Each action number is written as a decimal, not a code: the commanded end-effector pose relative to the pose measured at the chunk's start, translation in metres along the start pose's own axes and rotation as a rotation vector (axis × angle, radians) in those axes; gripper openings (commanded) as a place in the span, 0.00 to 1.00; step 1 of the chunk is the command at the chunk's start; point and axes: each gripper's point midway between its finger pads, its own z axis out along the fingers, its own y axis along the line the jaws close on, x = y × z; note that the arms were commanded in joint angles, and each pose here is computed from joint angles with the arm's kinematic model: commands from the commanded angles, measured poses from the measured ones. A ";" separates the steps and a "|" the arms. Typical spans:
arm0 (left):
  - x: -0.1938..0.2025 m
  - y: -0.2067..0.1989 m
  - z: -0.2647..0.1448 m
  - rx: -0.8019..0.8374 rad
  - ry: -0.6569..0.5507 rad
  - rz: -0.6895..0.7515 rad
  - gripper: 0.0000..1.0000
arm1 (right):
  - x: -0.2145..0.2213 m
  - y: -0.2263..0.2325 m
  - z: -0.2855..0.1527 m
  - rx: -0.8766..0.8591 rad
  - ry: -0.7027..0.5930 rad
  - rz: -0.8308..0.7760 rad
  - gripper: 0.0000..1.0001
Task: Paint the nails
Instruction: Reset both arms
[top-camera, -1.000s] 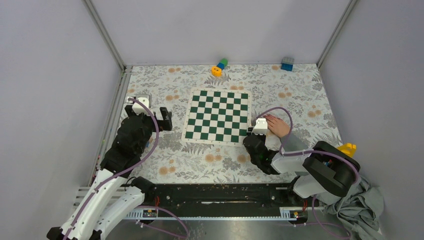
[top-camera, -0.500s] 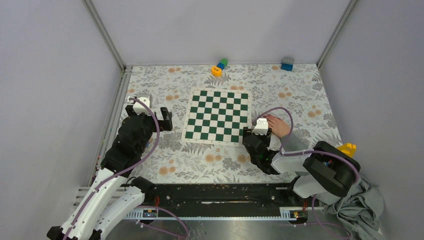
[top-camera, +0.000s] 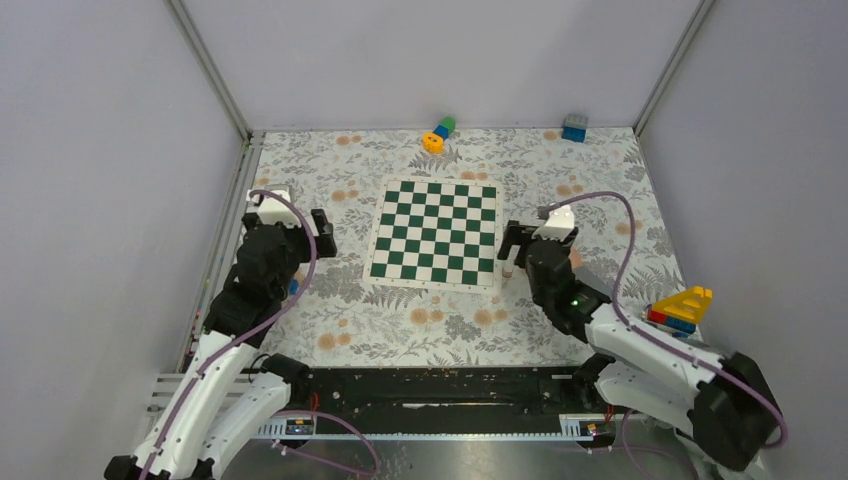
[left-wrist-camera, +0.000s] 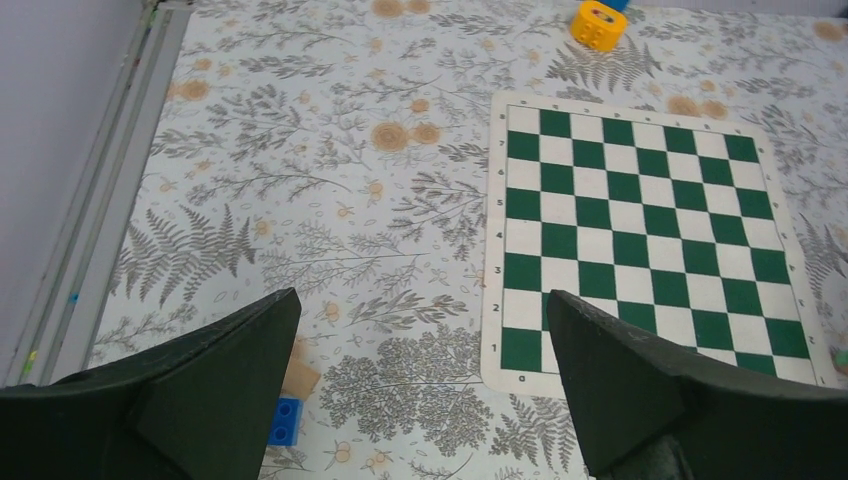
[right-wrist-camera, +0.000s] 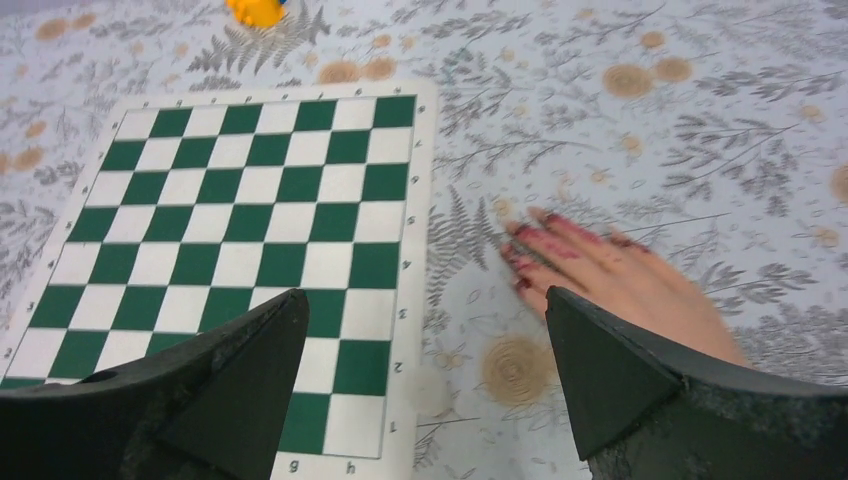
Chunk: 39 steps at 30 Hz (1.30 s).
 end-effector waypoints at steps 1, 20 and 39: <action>-0.017 0.016 0.001 -0.054 -0.041 -0.078 0.99 | -0.009 -0.025 -0.010 -0.040 0.101 0.008 0.96; -0.072 0.044 -0.044 -0.081 -0.313 -0.123 0.99 | -0.133 -0.114 -0.079 0.069 -0.217 0.064 0.96; -0.082 0.054 -0.067 -0.118 -0.425 -0.149 0.99 | -0.153 -0.116 -0.106 0.027 -0.421 0.060 0.95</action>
